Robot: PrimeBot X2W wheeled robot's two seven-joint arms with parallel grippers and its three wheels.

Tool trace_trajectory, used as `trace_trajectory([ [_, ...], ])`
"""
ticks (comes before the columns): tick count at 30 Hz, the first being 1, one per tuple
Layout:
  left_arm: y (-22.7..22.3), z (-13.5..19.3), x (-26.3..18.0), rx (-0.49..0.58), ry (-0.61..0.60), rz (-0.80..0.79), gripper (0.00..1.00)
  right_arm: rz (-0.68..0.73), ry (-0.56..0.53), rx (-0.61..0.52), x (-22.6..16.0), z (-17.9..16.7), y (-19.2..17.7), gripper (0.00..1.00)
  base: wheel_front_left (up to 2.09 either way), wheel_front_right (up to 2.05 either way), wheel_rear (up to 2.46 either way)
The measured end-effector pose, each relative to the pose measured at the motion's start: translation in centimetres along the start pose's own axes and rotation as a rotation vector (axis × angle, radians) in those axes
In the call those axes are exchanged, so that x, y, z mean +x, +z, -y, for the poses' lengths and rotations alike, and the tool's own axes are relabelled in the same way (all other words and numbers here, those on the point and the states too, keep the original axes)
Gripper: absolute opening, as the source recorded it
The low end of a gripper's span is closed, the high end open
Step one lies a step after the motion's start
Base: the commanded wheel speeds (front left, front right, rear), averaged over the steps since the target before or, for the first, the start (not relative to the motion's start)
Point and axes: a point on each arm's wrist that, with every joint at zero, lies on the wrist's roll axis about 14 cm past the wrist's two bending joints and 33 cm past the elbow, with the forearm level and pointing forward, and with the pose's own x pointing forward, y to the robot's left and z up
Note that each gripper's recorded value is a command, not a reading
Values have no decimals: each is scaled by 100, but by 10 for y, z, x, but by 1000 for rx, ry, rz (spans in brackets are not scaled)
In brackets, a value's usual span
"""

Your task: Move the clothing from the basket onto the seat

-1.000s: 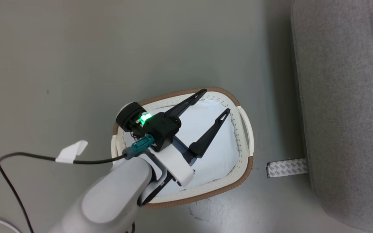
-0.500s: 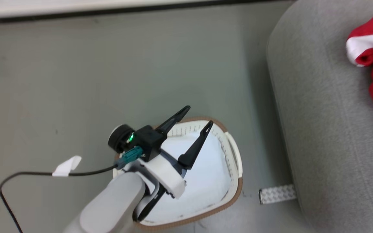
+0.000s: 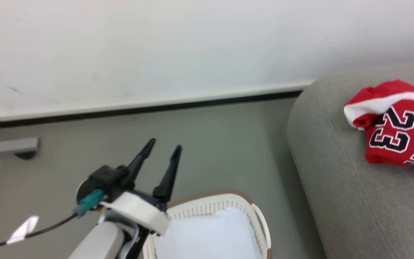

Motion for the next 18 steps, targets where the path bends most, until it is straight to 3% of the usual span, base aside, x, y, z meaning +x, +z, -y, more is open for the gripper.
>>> trace_trajectory([
  [9,39,-83,-80,-12,355,81,100,272,173,124,-13,-93,23,100,0,0,0],
  [18,37,-117,-151,-3,577,82,100,327,262,203,-35,-162,-24,100,0,0,0],
])
